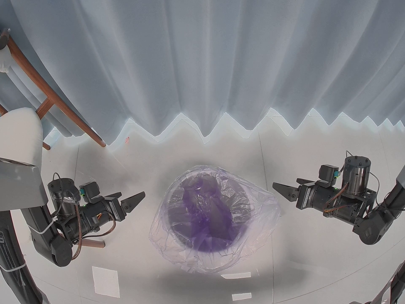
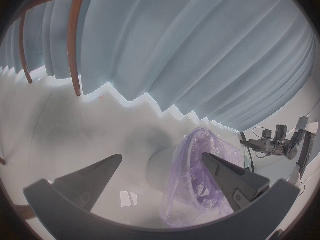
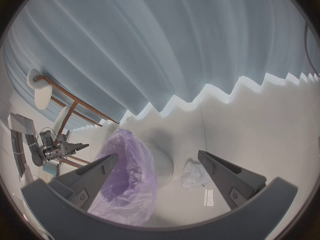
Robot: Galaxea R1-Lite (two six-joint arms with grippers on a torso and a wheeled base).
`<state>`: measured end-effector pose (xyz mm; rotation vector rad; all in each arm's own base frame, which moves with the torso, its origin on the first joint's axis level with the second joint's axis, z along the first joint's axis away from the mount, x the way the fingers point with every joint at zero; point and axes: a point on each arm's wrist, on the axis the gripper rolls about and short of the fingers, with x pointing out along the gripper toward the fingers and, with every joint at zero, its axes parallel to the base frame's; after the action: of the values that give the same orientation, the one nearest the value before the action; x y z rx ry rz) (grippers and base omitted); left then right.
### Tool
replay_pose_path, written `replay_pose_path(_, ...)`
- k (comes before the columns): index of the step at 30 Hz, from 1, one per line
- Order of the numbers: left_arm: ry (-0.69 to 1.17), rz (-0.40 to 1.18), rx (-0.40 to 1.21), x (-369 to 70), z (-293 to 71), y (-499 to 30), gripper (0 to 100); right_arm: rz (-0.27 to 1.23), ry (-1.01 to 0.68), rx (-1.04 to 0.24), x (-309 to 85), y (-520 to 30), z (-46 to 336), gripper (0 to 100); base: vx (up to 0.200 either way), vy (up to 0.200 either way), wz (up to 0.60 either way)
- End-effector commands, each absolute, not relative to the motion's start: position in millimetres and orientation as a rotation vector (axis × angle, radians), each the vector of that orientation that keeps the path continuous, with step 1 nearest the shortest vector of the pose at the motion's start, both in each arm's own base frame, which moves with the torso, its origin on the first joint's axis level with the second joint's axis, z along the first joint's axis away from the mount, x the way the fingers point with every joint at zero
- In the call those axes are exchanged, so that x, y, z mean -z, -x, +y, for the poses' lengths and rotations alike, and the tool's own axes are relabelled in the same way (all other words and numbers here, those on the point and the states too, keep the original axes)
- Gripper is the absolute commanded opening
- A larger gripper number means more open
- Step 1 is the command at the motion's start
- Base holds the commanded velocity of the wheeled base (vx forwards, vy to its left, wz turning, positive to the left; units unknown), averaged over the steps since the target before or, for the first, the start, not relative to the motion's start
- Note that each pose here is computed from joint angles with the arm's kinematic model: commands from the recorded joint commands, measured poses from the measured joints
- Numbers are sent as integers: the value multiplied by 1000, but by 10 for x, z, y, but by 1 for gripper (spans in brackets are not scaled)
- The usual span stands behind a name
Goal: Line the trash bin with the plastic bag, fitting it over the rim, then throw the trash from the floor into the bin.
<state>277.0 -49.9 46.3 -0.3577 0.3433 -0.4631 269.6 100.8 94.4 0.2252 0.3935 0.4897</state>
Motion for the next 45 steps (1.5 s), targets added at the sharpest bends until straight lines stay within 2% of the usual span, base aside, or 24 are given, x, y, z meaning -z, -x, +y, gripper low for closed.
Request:
replay_pose_path(1, 356, 349, 477, -460, -537, -2750, 100, 465, -179, -489, -503, -2802, 1054, 100, 0, 0, 0)
replay_pose_path(8, 356, 349, 477, -460, -537, -2750, 100, 439, -180, -505, -388, -2843, 1100, 100, 0, 0, 0)
replay_pose_path(13, 356, 354, 476, -450, -537, -2748, 100, 432, -191, -572, -322, -2779, 1142, 100, 0, 0, 0)
replay_pose_path(24, 356, 361, 481, -440, -552, -2736, 100, 407, -209, -578, -264, -2848, 1175, 100, 0, 0, 0)
replay_pose_path(25, 356, 363, 481, -435, -552, -2736, 100, 396, -215, -579, -274, -2858, 1178, 0, 0, 0, 0)
replay_pose_path(28, 356, 363, 481, -435, -552, -2736, 100, 350, -280, -579, -338, -2923, 1204, 0, 0, 0, 0)
replay_pose_path(37, 355, 369, 486, -425, -568, -2731, 100, 367, -522, -547, -326, -3212, 1310, 0, 0, 0, 0)
replay_pose_path(45, 355, 369, 486, -425, -568, -2731, 100, 387, -608, -551, -239, -3338, 1413, 0, 0, 0, 0)
